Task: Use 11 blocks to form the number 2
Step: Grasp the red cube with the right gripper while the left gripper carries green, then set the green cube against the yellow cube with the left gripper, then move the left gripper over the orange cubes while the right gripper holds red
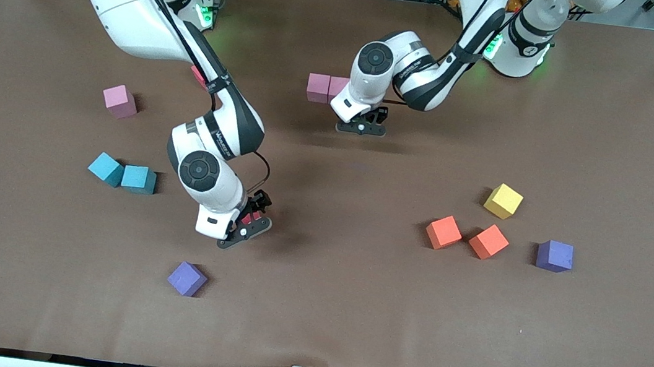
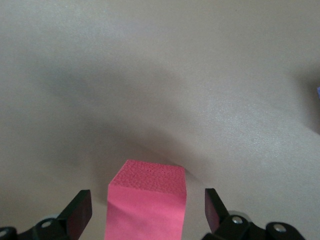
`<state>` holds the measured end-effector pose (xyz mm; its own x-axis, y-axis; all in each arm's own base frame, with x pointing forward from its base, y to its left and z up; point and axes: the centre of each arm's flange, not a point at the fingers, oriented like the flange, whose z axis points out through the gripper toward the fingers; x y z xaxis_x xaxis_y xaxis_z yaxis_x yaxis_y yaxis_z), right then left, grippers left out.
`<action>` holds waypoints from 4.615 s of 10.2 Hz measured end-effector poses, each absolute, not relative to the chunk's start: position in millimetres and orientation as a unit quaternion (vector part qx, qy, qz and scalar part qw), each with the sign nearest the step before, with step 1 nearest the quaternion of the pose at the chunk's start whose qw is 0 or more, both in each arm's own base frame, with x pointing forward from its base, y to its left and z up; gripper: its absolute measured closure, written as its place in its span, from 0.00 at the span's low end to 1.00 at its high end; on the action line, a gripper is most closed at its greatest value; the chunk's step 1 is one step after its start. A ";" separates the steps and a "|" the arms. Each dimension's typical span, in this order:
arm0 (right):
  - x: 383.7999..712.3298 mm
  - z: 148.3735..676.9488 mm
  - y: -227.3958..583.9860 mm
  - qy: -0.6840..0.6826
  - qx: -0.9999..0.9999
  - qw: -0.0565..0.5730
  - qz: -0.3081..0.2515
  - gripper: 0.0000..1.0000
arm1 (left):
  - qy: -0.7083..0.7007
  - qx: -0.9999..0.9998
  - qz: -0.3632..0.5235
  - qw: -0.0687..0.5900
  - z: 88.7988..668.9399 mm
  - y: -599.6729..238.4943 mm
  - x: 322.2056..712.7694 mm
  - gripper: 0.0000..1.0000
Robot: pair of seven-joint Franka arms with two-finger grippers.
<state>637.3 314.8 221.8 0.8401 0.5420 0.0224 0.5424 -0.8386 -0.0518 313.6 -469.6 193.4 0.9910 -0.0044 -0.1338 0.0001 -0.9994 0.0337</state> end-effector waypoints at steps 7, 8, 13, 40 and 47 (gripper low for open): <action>632.2 197.2 309.7 -0.273 -0.962 0.023 0.006 0.00 | -0.001 0.997 -0.071 0.012 188.6 -468.7 308.5 0.40; 631.6 195.9 308.8 -0.273 -0.962 0.022 0.008 0.00 | -0.001 0.997 -0.071 0.011 187.9 -468.6 308.4 0.40; 630.3 195.2 310.3 -0.272 -0.962 0.020 0.008 0.29 | -0.009 0.997 -0.071 0.011 187.8 -473.8 300.8 0.40; 572.4 250.0 421.6 -0.124 -0.992 0.020 0.006 0.43 | 0.100 0.993 -0.010 0.058 296.7 -421.7 415.9 0.00; 426.2 242.3 564.8 -0.094 -0.995 0.007 0.019 0.43 | 0.226 0.973 -0.007 0.042 361.8 -267.1 563.7 0.00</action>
